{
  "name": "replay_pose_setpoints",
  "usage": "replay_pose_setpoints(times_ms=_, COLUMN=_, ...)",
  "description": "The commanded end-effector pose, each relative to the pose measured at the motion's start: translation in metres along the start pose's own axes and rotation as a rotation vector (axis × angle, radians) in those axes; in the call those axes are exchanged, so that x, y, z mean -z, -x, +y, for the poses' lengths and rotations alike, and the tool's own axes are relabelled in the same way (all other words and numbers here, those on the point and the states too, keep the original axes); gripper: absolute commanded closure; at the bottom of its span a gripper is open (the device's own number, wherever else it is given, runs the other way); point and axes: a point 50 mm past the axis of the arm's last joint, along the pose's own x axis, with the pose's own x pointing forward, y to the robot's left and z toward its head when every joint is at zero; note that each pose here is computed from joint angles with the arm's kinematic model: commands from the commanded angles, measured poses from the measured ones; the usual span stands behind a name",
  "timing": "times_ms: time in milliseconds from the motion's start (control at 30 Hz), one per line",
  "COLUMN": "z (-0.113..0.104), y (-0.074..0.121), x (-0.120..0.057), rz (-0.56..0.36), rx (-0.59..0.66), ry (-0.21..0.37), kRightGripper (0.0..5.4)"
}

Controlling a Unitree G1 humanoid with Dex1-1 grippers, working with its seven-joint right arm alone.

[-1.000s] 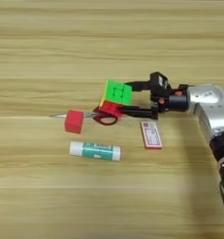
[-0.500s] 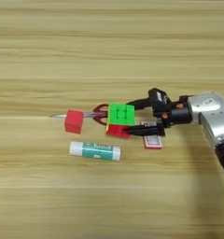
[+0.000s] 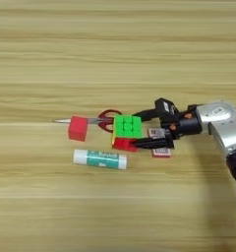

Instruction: Move the objects on the table

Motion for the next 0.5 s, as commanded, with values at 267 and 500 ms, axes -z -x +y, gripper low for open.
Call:
replay_pose_setpoints(times_ms=267, z=-0.0052, y=0.014, x=-0.0134, rz=0.025, rx=0.001, ry=0.069, kRightGripper=2.09)
replay_pose_setpoints(times_ms=500, z=-0.0057, y=0.0121, x=-0.0096, rz=0.043, rx=0.012, ry=0.066, kRightGripper=2.09)
